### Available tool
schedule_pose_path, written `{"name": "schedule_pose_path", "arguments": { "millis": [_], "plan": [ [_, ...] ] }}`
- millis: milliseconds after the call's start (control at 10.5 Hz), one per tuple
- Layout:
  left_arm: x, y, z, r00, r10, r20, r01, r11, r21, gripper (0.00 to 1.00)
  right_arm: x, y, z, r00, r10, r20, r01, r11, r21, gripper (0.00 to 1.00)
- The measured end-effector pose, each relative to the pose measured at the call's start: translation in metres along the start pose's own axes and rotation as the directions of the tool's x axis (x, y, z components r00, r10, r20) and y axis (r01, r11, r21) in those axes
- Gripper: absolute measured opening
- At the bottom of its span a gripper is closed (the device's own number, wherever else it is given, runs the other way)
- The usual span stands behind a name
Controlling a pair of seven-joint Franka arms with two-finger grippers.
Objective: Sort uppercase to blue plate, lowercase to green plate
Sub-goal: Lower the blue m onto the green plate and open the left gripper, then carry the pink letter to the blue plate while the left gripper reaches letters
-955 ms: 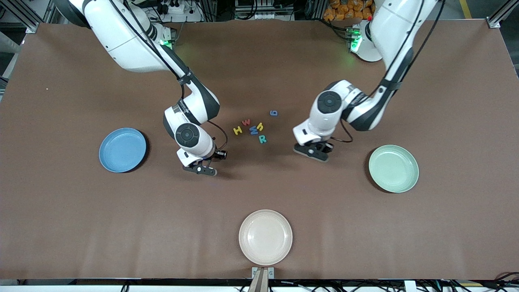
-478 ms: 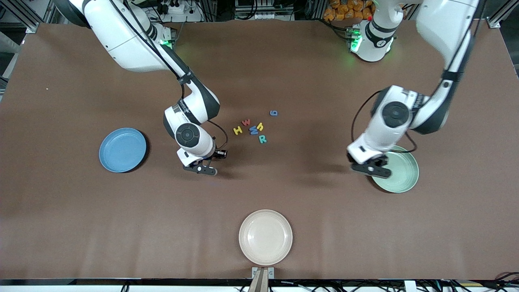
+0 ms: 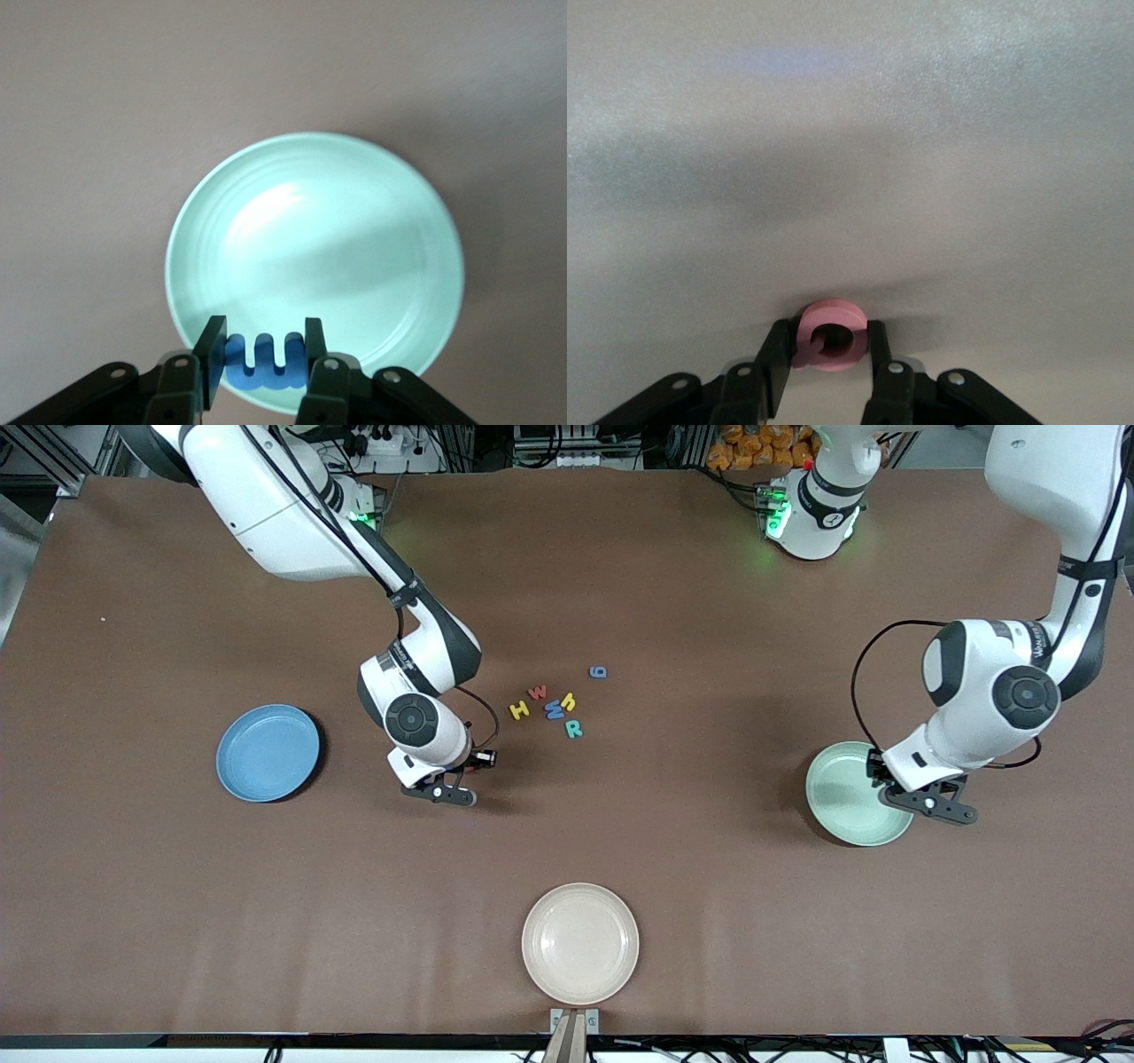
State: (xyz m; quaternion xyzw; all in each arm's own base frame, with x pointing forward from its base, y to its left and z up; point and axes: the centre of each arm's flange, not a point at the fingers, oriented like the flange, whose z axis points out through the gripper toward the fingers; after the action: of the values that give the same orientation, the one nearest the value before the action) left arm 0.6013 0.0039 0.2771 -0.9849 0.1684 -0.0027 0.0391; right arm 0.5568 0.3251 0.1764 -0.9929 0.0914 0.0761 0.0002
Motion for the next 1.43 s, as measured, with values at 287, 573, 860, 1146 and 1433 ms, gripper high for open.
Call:
{"name": "schedule_pose_path", "arguments": {
  "millis": [287,573,860,1146,1433],
  "plan": [
    [-0.004,-0.001,0.009,1.000,-0.003,0.017,0.003,1.000,-0.004,0.63,0.000,0.000,0.000,1.000,-0.002,0.001,0.002,1.000,-0.001,0.39],
    [0.001,0.008,0.001,1.000,0.002,0.006,-0.002,1.000,-0.003,0.99,0.000,0.000,0.000,1.000,-0.006,0.001,0.006,1.000,-0.001,0.39],
    [0.017,0.078,-0.020,0.997,-0.079,0.020,0.079,0.997,-0.014,1.00,0.002,0.004,-0.005,1.000,-0.006,0.020,0.007,1.000,-0.018,0.39],
    [0.027,0.181,-0.030,0.984,-0.174,0.029,0.175,0.983,-0.049,1.00,0.015,0.011,-0.033,0.999,-0.033,0.042,0.034,0.999,-0.039,0.39],
    [0.009,0.328,-0.039,0.972,-0.224,0.072,0.230,0.970,-0.081,1.00,0.033,0.032,-0.054,0.993,-0.097,0.062,0.100,0.994,-0.052,0.39]
  ]
}}
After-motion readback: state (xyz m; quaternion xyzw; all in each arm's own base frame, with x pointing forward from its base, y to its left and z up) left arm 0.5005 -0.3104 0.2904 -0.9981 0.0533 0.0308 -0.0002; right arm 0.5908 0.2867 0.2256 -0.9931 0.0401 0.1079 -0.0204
